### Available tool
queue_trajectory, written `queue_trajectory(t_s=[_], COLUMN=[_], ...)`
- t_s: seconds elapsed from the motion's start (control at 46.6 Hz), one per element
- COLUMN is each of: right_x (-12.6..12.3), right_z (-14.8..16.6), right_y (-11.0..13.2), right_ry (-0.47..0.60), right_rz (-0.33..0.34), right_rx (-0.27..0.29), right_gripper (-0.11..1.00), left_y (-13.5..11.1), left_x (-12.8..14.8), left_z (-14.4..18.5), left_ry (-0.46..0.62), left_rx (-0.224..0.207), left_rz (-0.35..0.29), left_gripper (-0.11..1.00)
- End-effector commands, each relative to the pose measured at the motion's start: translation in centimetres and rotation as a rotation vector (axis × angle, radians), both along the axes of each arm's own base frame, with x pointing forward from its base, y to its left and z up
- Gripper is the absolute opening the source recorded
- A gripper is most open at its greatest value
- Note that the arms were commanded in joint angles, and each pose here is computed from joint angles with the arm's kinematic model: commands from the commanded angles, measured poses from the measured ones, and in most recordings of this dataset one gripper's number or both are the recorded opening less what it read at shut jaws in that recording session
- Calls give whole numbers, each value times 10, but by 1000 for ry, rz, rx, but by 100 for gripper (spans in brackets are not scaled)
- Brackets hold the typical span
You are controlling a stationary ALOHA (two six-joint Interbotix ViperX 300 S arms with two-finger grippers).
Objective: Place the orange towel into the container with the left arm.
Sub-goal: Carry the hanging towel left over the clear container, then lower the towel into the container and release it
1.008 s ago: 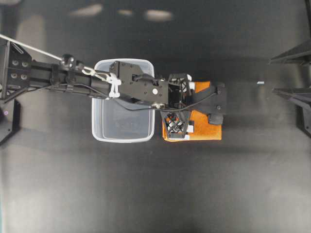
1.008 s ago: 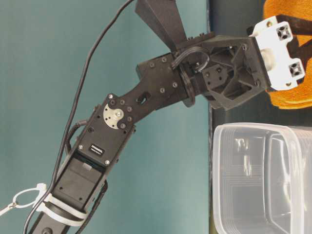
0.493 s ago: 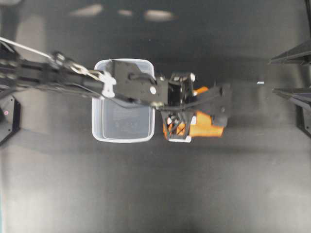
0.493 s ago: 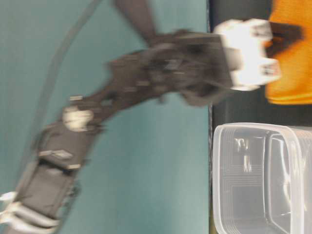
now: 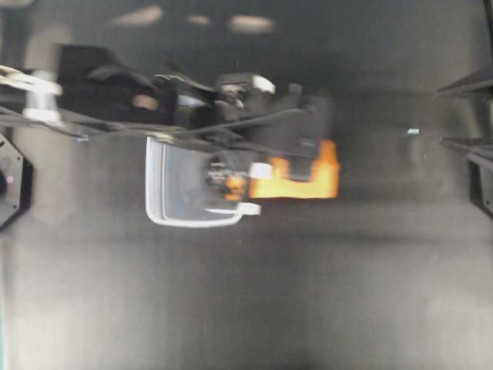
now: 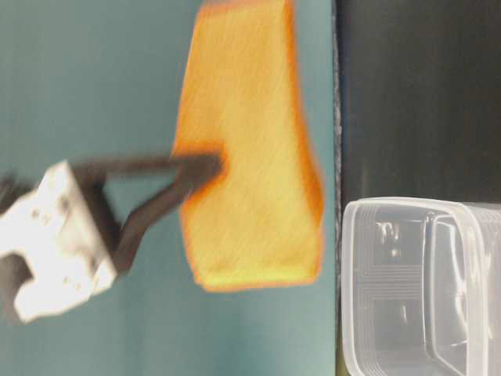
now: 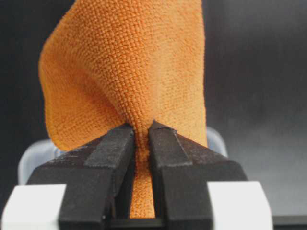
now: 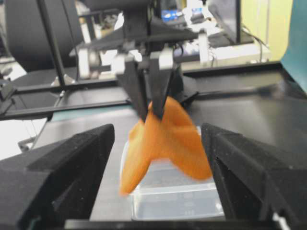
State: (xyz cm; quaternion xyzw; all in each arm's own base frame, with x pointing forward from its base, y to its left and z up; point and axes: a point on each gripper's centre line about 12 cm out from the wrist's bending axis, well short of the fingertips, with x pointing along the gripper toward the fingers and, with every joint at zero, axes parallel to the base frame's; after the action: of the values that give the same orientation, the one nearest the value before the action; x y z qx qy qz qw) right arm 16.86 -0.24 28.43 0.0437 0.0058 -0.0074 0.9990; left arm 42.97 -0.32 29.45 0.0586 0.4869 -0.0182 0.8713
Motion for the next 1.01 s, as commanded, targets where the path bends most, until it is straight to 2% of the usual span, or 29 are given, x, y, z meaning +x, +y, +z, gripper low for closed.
queue_trajectory(t_s=[0.0,0.129,0.279,0.686,0.986], right_x=[1,1,1,1,2], right_z=[6,5,5,4,2], right_y=[0,0,0,0,0], right_ry=[-15,-12,-11,-8,-3], right_rz=[-2,-2,-2,-2,-2], right_rx=[3,4,4,4,5], right_gripper=[71,71,71,71,71], left_y=[8,14,19,20,22], left_x=[-32,-58,-69,-70,-66], left_z=[14,9,2,-37,-42], left_ry=[-22,-28,-48,55,64], left_rx=[2,1,1,1,1], left_rz=[18,36,47,51,55], left_gripper=[6,6,6,6,8])
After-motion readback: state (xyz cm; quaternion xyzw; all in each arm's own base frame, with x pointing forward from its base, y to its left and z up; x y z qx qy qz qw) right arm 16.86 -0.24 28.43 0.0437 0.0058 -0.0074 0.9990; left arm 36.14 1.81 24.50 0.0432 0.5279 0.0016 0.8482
